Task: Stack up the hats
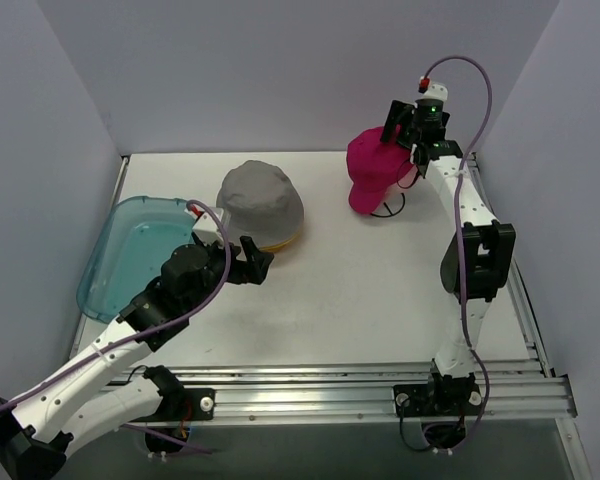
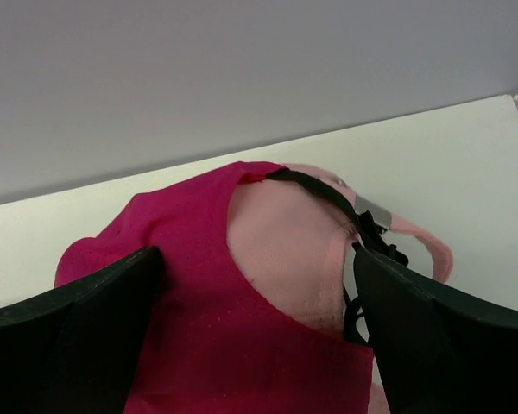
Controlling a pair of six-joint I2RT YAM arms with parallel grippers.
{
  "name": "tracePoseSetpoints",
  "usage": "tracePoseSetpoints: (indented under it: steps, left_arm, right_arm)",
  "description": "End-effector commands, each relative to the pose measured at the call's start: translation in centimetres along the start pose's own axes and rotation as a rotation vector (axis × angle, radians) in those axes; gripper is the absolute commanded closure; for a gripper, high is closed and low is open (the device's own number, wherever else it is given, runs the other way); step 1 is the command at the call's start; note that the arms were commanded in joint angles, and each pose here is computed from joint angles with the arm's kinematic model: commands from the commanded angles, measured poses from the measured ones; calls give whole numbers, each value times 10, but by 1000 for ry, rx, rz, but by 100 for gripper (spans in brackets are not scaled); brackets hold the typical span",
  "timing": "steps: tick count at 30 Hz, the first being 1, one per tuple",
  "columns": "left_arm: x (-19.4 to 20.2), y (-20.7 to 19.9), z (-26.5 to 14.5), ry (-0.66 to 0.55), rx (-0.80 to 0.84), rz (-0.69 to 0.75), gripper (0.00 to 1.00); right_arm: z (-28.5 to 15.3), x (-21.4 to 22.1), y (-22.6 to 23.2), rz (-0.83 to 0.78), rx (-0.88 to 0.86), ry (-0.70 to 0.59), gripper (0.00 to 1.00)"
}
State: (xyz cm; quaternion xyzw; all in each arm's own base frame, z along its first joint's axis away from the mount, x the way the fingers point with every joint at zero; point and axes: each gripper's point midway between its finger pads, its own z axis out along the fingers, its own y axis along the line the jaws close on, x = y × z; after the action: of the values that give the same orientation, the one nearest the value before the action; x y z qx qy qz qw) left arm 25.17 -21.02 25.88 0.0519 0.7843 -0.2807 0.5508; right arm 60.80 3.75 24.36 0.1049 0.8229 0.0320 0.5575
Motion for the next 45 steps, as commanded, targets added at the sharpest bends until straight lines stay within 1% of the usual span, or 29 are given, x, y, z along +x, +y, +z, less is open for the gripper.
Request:
tracePoseSetpoints:
  steps: [1, 5, 7, 9, 10, 12, 13, 16, 17, 18, 21, 23, 24, 27, 28, 30, 31, 33, 34, 37, 38, 39, 40, 43, 45]
  left_arm:
    - [-27, -7, -7, -76, 10, 9, 5]
    - [-29, -5, -9, -80, -2, 12, 5]
    - [-31, -5, -10, -88, -2, 11, 5]
    - [-32, -5, -10, -91, -5, 14, 5]
    - [-32, -5, -10, -87, -7, 17, 5]
    - [-34, -6, -9, -83, -13, 18, 5]
    - [-35, -8, -8, -82, -6, 17, 5]
    - [-39, -19, -6, -72, 17, 16, 5]
    - [-39, -21, -5, -67, 22, 18, 5]
    - [-40, -26, -5, -64, 29, 22, 5]
    - [-34, -31, -1, -49, 22, 33, 5]
    - [-35, -35, 1, -55, 20, 34, 5]
    - [-34, -38, 3, -55, 21, 36, 5]
    - [-33, -54, 8, -50, 27, 61, 5]
    - [-23, -64, 11, -22, 36, 87, 5]
    - [-30, -76, 12, -37, 24, 111, 5]
    - [-17, -89, 15, -9, 40, 138, 5]
    - [-18, -100, 17, -13, 43, 148, 5]
    - [-12, -106, 22, -1, 50, 155, 5]
    - [-3, -120, 30, 7, 85, 141, 4]
    - [-1, -123, 32, 10, 91, 139, 3]
    - [-1, -127, 34, 10, 99, 133, 3]
    - [5, -132, 38, 22, 112, 135, 2]
    - [12, -145, 44, 47, 143, 158, 0]
    - [13, -149, 47, 43, 145, 160, 0]
  right_arm:
    - [-14, 17, 1, 0, -14, 61, 10]
    - [-13, 36, 8, -25, -74, 124, 11]
    - [-16, 44, 4, -15, -73, 147, 11]
    - [-23, 40, 4, 11, -82, 141, 11]
    - [-26, 48, 2, 17, -76, 157, 11]
    - [-39, 45, 2, 55, -78, 141, 12]
    - [-38, 42, 3, 72, -79, 128, 12]
    - [-52, 50, 2, 121, -74, 121, 14]
    - [-58, 59, 0, 128, -67, 135, 14]
    - [-59, 55, 1, 132, -70, 114, 14]
    - [-68, 66, 0, 124, -44, 128, 16]
    - [-79, 65, 0, 140, -15, 110, 16]
    - [-83, 77, -2, 151, -6, 125, 16]
    - [-103, 77, 4, 218, -16, 97, 17]
    - [-109, 91, 2, 227, -2, 116, 17]
    - [-126, 82, 6, 261, -2, 71, 17]
    - [-136, 84, 5, 269, -5, 66, 17]
    - [-145, 86, 4, 282, -5, 60, 17]
    - [-149, 97, 2, 286, 0, 77, 17]
    - [-177, 86, 3, 325, 2, 17, 16]
    - [-181, 97, -1, 334, 21, 28, 15]
    - [-187, 97, -1, 350, 25, 20, 13]
    - [-198, 88, -1, 360, 11, -15, 13]
    - [-212, 72, -5, 352, 14, -63, 11]
    - [-220, 56, -9, 317, 26, -60, 10]
